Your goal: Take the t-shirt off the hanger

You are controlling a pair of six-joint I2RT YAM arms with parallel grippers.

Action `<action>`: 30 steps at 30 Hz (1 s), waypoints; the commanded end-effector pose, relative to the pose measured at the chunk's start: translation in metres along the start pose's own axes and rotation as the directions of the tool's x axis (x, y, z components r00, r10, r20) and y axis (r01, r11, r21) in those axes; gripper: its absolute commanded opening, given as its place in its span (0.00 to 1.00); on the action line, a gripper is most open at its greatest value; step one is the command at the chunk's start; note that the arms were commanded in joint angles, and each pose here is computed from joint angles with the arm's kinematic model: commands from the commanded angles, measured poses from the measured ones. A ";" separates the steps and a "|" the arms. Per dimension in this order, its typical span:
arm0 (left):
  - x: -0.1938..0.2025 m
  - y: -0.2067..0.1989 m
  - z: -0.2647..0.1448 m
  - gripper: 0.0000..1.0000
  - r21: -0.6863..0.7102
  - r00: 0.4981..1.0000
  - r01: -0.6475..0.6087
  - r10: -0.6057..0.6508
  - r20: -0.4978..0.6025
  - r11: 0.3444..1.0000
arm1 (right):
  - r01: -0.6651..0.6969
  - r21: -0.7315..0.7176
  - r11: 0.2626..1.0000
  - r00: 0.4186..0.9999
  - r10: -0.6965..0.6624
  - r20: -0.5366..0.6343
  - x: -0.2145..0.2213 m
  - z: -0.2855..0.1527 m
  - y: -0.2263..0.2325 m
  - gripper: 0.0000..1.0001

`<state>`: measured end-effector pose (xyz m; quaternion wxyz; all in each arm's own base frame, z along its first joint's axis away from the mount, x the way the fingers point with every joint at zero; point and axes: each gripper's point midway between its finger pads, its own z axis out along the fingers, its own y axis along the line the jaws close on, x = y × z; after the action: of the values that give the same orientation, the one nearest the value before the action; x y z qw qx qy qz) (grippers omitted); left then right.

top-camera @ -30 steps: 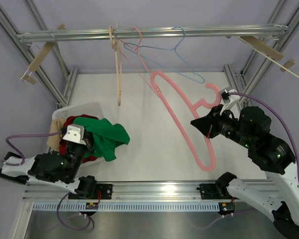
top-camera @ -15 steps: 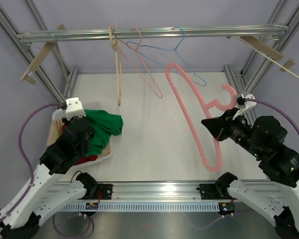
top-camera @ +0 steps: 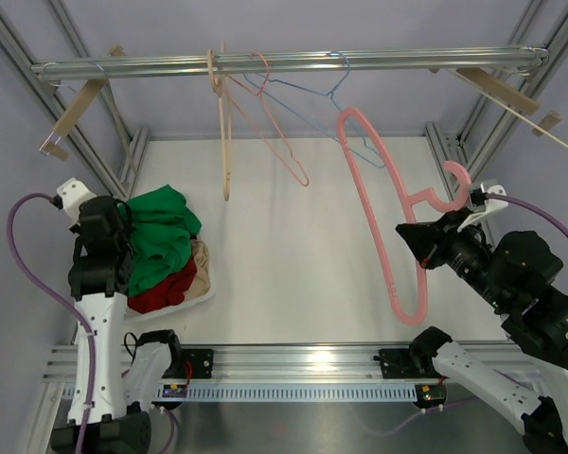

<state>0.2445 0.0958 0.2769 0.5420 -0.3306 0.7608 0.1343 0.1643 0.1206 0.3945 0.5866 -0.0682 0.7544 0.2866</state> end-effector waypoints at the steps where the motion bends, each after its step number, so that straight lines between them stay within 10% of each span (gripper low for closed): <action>1: 0.014 -0.003 0.017 0.00 0.025 0.992 0.124 -0.123 -0.041 0.992 | 0.001 0.037 0.999 0.997 -0.004 0.073 -0.016 0.000 -0.006 0.00; 9: 0.081 0.012 0.056 0.13 -0.049 0.964 0.156 -0.163 -0.211 0.987 | 0.007 0.174 0.985 0.998 -0.018 0.065 -0.008 0.006 -0.032 0.00; 14: 0.067 0.004 0.045 0.86 0.014 0.969 0.180 -0.175 -0.176 0.984 | 0.016 0.284 0.959 0.996 -0.041 0.083 -0.021 -0.011 -0.050 0.00; 16: 0.066 -0.002 0.040 0.97 0.053 0.966 0.202 -0.190 -0.175 0.978 | 0.027 0.351 0.936 0.994 -0.062 0.089 -0.027 -0.014 -0.060 0.00; 30: 0.020 -0.003 -0.029 0.99 0.201 0.948 0.308 -0.318 0.023 0.930 | 0.336 0.463 0.820 0.942 -0.303 -0.146 -0.053 0.025 -0.074 0.00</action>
<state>0.2234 0.0687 0.2486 0.5847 -0.3809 0.7161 -0.0160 0.2194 0.0588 0.4206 0.6153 -0.0151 0.7872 0.0385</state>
